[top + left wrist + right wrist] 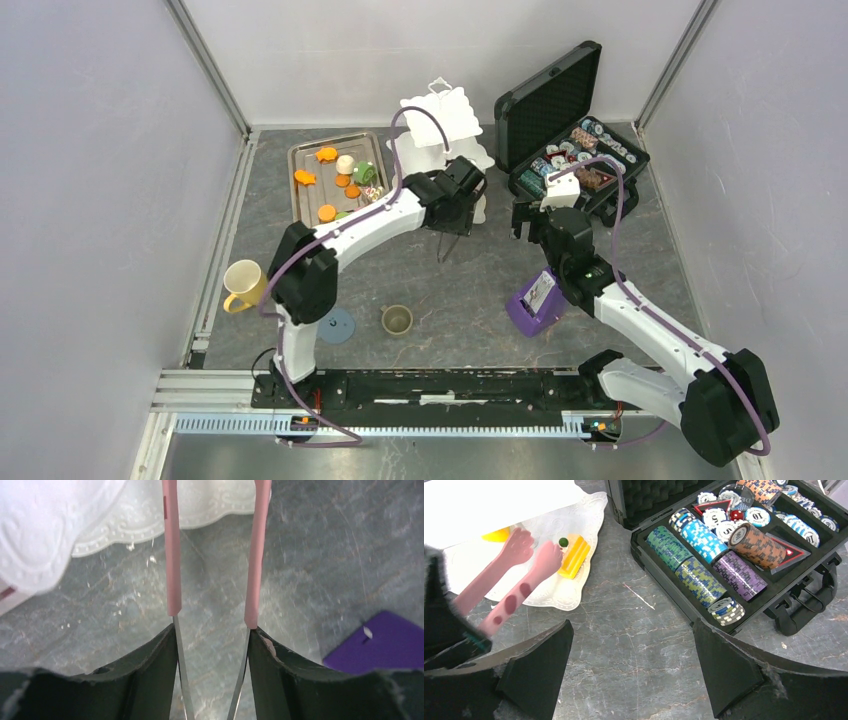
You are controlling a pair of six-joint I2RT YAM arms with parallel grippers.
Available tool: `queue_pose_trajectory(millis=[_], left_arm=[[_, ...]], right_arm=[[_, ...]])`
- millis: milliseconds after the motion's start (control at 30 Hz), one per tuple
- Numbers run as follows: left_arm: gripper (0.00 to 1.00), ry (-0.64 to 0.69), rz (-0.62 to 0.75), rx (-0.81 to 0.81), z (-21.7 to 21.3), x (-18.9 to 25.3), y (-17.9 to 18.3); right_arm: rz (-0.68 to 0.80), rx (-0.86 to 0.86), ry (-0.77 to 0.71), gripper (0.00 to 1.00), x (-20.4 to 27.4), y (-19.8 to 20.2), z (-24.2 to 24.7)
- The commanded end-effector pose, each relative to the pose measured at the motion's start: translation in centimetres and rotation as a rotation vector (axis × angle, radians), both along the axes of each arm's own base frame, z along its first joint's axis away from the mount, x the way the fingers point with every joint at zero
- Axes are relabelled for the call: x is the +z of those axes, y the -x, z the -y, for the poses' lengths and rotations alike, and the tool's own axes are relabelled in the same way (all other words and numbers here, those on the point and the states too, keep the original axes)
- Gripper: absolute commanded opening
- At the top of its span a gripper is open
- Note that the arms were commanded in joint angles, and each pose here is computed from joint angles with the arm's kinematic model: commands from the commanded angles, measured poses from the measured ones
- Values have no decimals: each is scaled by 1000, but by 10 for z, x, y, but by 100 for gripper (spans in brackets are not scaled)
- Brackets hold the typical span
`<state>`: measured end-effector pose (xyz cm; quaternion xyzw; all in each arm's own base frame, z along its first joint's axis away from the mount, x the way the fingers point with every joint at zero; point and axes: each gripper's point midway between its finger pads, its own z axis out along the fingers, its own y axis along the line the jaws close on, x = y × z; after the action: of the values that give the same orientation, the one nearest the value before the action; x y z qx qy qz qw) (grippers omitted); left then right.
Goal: Serve the afternoon tea
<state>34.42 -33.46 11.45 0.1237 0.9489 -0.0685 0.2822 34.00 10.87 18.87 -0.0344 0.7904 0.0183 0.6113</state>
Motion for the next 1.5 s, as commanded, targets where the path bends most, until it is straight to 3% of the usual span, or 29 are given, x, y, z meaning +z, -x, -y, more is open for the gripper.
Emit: queue_pose_trajectory(millis=[0, 333, 433, 633, 833, 1467], left_arm=[[57, 100, -11, -106, 1, 28, 30], [58, 19, -6, -207, -71, 37, 81], [58, 26, -31, -134, -103, 38, 86], [60, 181, -52, 65, -159, 56, 80], [62, 179, -133, 233, -207, 57, 67], [66, 150, -199, 320, -222, 22, 16]], right_arm=[[24, 18, -27, 98, 5, -3, -6], [17, 25, -26, 98, 4, -3, -7], [14, 26, -25, 98, 3, -4, -8], [4, 32, -24, 98, 0, -4, -10], [-4, 42, -28, 98, -3, -4, -12], [10, 36, -31, 98, 1, -3, -10]])
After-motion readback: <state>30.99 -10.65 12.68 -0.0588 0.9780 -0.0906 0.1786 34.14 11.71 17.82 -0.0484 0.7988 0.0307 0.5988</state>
